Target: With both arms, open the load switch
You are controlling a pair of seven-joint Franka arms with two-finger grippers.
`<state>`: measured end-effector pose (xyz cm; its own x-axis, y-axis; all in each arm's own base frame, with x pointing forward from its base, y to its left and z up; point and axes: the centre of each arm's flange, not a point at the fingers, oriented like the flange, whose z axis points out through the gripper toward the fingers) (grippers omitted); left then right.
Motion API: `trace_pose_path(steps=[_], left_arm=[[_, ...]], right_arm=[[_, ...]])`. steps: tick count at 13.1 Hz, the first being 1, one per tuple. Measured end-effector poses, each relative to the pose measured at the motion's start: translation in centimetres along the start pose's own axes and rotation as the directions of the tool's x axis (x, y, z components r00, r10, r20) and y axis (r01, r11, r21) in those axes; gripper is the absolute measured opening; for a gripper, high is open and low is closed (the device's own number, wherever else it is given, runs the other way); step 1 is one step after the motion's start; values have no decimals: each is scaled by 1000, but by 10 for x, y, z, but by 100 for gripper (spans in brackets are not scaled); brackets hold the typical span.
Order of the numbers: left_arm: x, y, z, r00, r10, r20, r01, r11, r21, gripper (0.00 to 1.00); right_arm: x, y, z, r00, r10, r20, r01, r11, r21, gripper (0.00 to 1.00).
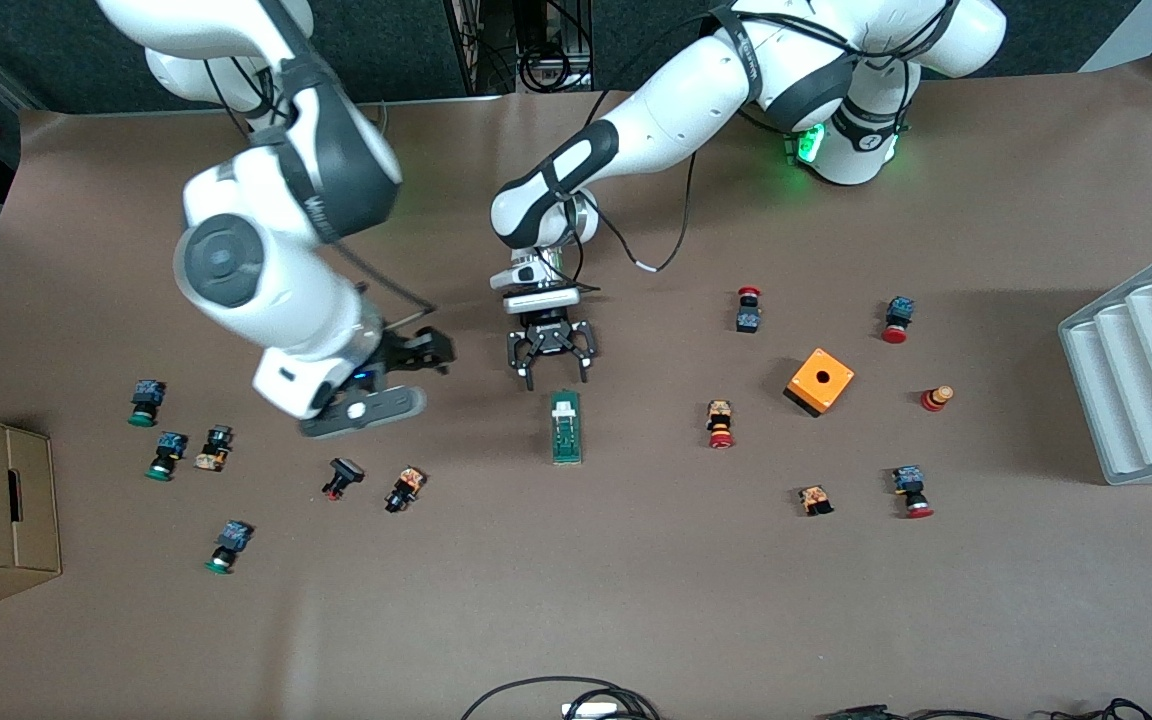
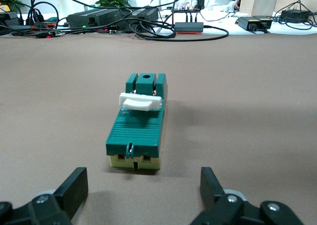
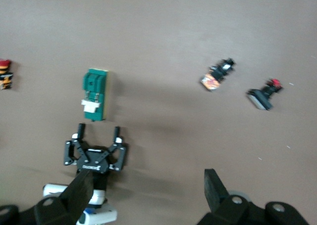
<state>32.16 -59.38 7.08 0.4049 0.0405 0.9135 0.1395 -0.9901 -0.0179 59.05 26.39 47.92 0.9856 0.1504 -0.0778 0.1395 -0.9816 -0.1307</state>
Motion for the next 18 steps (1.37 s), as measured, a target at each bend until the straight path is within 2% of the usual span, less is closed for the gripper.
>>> trace_pose_path(steps=[2,4,7,10,13,18], left_arm=[[1,0,-2,1000,-5,11,5,1000,10,100],[9,4,-9,999,14,43,-15,999,30,100],[42,11,-23,987,106,124,-116,990,77,100],[82,14,-28,959,203,195,-224,970,91,100],[110,11,-25,909,304,287,-338,938,76,100],[178,5,-25,805,414,425,-460,888,6,100]], right_arm=[[0,30,-8,999,37,27,-37,999,-1,100],[0,51,-17,998,53,26,-52,998,-28,100],[0,89,-30,994,101,34,-101,995,-18,100],[-3,137,-46,984,171,40,-171,985,-4,100],[-10,167,-51,977,204,59,-202,979,-34,100],[-15,167,-49,976,198,90,-194,980,-53,100]])
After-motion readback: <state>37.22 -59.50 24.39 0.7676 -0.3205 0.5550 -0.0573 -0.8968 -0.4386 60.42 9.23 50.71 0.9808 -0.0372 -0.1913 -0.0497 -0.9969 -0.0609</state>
